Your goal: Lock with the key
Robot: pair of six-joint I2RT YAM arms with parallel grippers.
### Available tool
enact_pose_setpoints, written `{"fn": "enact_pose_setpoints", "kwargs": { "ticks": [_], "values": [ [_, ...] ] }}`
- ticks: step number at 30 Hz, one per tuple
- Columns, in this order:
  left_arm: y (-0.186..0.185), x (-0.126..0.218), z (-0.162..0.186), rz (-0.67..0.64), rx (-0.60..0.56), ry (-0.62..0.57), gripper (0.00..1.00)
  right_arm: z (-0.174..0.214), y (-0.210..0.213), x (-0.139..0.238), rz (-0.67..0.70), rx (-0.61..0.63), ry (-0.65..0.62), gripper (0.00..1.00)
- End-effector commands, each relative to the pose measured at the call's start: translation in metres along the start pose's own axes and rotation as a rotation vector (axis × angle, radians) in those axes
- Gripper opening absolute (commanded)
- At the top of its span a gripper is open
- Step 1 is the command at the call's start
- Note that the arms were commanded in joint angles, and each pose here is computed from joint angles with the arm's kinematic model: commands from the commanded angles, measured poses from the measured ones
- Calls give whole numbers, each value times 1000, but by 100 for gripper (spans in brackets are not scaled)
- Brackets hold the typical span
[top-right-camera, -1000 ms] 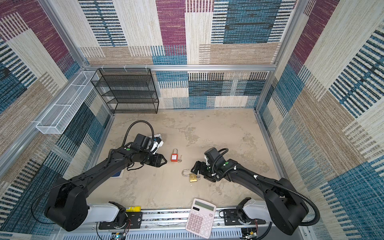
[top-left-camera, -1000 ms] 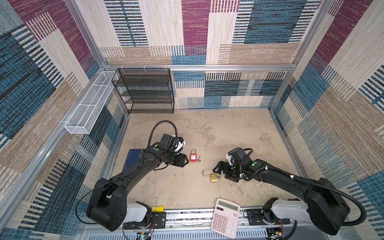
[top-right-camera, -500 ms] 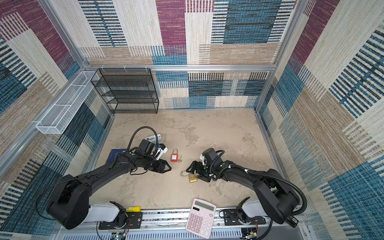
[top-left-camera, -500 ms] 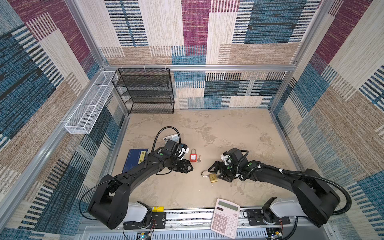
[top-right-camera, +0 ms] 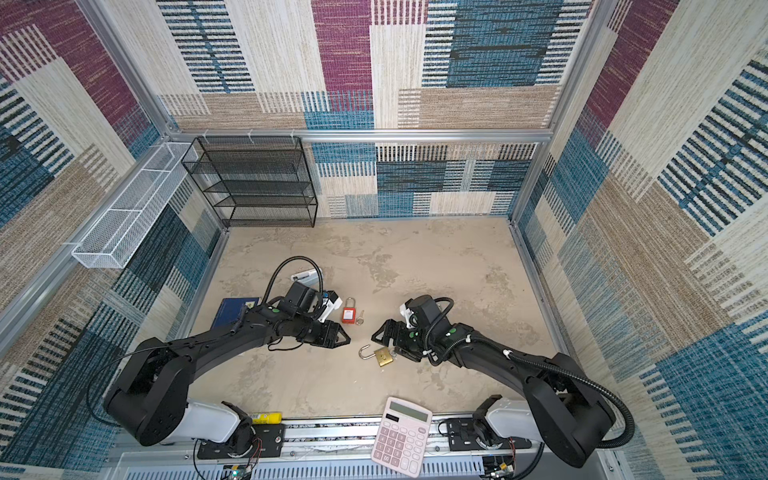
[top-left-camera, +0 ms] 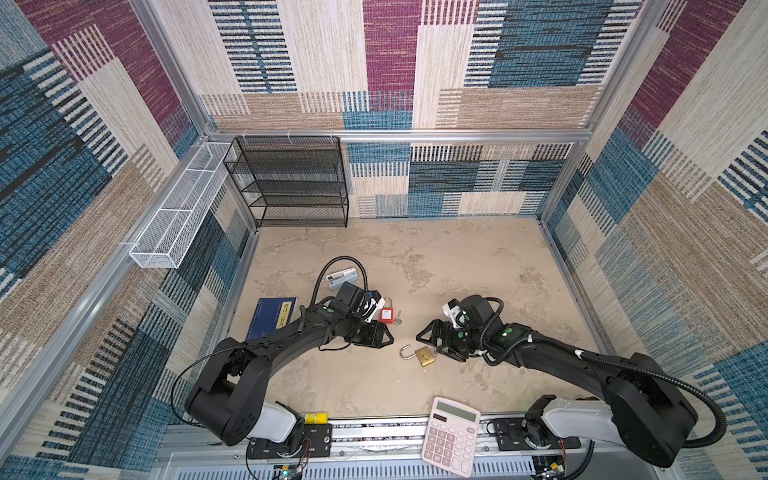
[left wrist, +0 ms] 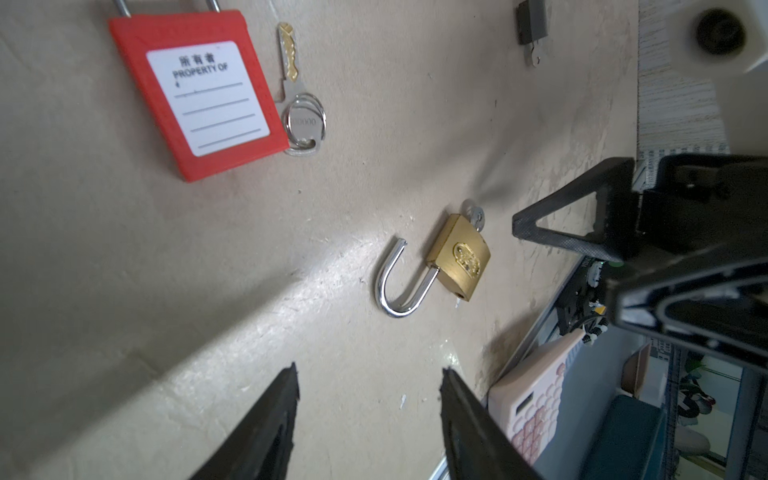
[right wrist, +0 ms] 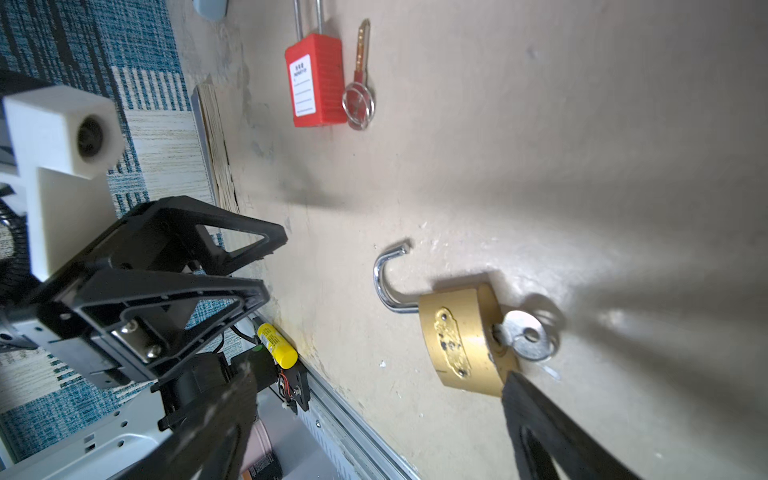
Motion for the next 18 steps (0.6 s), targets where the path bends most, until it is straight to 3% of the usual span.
{"fn": "enact_pose_setpoints", "kwargs": {
  "ticks": [1,12,18],
  "values": [
    [-3,-1,1,26,33,-5,58,7,-8,-2,8,-26,26,94],
    [5,-7,15,19,72,9,57,13,-2,-10,-56,-19,79,94],
    [-1,-12,15,86,122,1,58,18,3,-20,-70,-14,120,93]
  ]
}}
Point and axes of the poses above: each gripper's point midway between its finger pads, its own x axis back along the fingers, its own y axis along the line the jaws close on, z = x × y, the point moved 2 cm from there along x, back along the fingers, and after that the axes turned 4 degrees about -x, right-handed, at the moved point
